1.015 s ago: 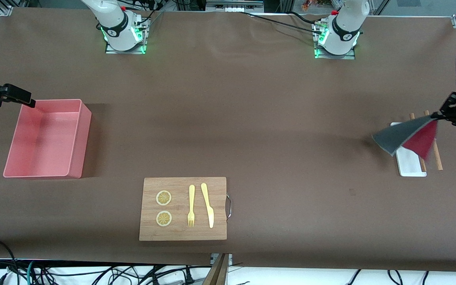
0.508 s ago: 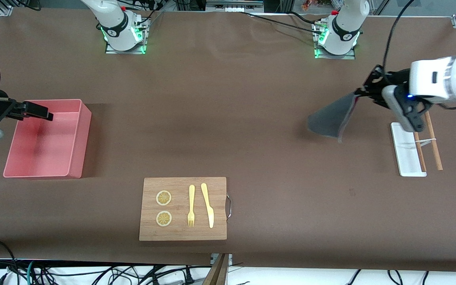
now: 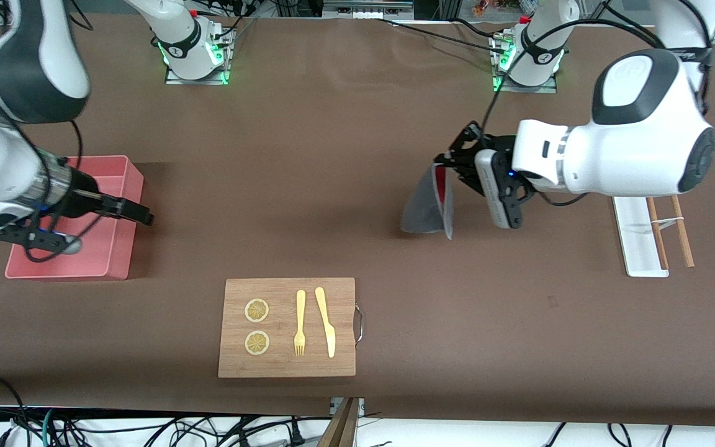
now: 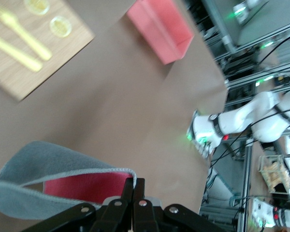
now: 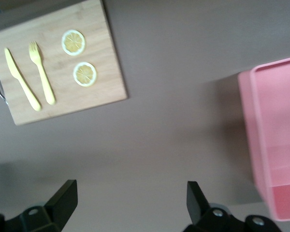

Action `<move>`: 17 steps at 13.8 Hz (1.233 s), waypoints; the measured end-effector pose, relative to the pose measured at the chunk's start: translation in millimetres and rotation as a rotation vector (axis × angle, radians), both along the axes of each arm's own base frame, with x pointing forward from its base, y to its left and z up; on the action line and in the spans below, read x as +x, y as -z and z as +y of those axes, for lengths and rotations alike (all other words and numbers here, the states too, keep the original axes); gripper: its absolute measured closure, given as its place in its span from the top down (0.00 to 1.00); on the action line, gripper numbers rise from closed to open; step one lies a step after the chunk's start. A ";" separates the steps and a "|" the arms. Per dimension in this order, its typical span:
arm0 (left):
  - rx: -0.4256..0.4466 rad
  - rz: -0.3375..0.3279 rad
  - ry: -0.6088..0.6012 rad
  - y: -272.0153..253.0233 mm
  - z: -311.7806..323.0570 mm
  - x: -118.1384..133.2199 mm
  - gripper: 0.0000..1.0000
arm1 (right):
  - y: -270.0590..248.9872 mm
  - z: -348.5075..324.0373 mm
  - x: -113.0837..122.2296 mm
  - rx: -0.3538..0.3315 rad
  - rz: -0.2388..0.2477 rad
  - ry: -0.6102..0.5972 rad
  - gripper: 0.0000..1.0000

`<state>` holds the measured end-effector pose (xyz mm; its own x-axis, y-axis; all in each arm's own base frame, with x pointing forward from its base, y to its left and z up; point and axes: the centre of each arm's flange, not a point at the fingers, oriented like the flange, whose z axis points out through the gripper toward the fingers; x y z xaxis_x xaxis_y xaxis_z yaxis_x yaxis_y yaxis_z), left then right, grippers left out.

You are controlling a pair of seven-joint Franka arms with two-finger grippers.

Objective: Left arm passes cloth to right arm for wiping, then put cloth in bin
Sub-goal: 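Lift the cloth with the left gripper while the right gripper approaches, then grasp the hanging cloth with the right gripper beside the left gripper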

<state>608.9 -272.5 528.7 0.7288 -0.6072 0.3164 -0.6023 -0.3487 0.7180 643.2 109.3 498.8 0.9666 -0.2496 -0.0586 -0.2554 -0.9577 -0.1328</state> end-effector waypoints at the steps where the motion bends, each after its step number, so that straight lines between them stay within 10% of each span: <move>1: -0.070 -0.012 -0.012 1.0 -14.5 2.3 0.02 | 4.5 18.7 0.9 0.001 -0.005 0.038 1.00; 11: -0.411 0.048 -0.225 -3.0 -128.8 -12.4 0.02 | 71.9 138.9 9.0 0.031 -0.044 0.302 1.00; 17: -0.428 0.068 -0.226 -1.8 -134.1 -14.8 0.02 | 100.6 155.6 8.6 0.117 0.041 0.349 1.00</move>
